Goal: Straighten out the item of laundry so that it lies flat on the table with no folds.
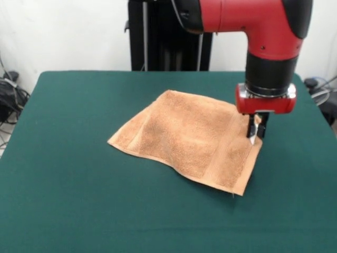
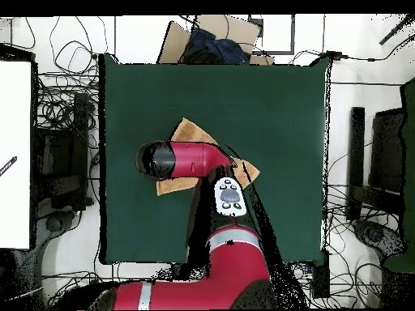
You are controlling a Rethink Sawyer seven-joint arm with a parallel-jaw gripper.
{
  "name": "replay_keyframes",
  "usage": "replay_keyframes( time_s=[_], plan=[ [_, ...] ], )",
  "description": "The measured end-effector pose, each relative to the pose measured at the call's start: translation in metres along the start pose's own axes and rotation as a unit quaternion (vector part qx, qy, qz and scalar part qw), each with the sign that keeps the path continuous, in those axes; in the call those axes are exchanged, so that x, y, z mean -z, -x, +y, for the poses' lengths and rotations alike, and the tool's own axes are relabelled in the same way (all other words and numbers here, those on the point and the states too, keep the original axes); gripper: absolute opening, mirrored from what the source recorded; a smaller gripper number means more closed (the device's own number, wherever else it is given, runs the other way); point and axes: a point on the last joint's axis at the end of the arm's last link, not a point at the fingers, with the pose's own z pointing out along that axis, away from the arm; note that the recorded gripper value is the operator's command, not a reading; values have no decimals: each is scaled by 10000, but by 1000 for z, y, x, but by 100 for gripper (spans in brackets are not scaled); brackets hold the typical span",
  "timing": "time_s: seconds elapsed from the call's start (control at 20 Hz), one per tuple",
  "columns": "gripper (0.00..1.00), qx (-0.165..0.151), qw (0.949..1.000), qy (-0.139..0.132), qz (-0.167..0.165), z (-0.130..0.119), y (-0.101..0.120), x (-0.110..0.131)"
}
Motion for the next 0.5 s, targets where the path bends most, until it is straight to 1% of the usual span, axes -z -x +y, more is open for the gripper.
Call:
replay_keyframes(
  time_s=[0.25, 0.5],
  plan=[
    [0, 30, 10000, 14, -70, 9, 7, 0],
    [0, 16, 10000, 25, -75, 10, 9, -1]
  ],
)
